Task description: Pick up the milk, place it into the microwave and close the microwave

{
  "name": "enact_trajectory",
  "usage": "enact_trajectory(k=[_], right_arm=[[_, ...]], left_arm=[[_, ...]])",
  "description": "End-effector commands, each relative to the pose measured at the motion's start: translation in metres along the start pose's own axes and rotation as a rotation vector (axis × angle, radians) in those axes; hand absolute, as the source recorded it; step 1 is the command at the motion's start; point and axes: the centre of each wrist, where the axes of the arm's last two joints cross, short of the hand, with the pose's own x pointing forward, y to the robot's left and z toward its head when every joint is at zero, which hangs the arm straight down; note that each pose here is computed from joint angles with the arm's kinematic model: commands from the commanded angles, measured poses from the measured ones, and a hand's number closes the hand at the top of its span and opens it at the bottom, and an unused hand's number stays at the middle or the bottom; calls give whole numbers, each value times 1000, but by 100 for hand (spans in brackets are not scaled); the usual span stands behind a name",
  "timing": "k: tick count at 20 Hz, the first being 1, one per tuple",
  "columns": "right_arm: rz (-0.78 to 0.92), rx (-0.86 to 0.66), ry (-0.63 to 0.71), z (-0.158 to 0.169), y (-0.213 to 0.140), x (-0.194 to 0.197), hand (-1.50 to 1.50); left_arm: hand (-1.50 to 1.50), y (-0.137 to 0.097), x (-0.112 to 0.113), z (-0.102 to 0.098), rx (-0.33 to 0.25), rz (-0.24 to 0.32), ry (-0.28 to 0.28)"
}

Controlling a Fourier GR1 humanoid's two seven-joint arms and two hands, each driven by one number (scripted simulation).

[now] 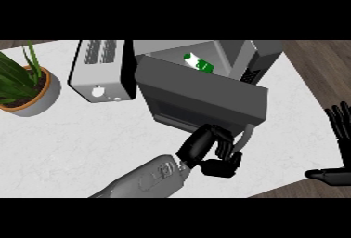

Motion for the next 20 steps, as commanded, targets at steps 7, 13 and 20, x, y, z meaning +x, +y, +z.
enact_trajectory(k=[7, 13, 20], right_arm=[[-51, 104, -115, -39, 0, 22, -150], [-101, 166, -126, -57, 7, 29, -150], [-115, 225, -156, -80, 8, 44, -150]], left_arm=[[150, 27, 33, -46, 112, -35, -56], [150, 40, 43, -62, 154, -55, -53], [150, 52, 57, -80, 197, -76, -54]])
